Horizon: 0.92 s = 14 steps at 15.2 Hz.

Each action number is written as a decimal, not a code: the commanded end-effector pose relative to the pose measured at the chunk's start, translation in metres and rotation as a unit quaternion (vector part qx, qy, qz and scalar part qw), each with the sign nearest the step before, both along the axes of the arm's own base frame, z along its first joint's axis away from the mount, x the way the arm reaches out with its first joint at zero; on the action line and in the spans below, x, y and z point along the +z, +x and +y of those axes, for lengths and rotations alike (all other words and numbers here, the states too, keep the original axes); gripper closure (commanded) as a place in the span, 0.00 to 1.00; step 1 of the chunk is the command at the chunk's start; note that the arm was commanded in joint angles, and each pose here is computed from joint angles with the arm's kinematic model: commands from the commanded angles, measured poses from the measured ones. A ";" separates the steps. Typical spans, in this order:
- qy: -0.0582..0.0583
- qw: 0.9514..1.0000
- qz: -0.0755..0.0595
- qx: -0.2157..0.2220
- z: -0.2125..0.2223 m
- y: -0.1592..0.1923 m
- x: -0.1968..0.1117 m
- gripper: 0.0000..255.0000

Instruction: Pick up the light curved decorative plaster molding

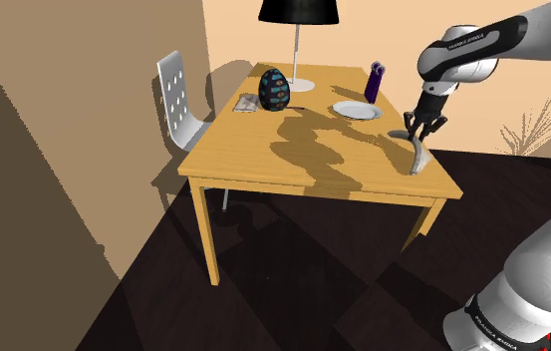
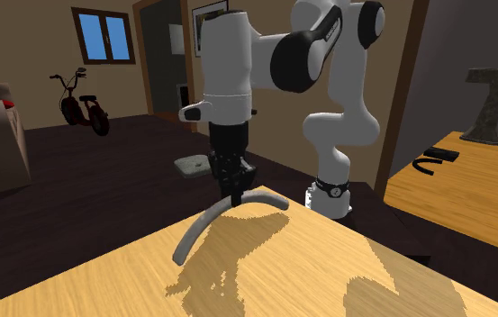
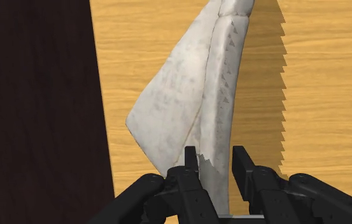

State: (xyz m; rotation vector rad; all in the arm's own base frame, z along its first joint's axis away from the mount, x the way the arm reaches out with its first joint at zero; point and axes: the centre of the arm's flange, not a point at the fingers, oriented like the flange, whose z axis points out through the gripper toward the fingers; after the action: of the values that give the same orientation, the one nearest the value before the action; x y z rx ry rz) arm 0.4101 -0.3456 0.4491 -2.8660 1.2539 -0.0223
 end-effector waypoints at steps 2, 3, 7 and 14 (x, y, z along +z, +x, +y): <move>0.000 1.000 0.000 0.000 0.000 0.000 0.014 1.00; 0.000 1.000 0.000 0.000 0.000 0.000 0.020 1.00; 0.000 1.000 0.000 0.000 0.000 0.000 0.041 1.00; 0.000 1.000 0.000 0.000 0.000 0.000 0.073 1.00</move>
State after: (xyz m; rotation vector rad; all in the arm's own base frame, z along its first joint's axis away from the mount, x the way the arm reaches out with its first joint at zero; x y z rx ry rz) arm 0.4110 -0.3449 0.5188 -2.8661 1.2537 -0.0225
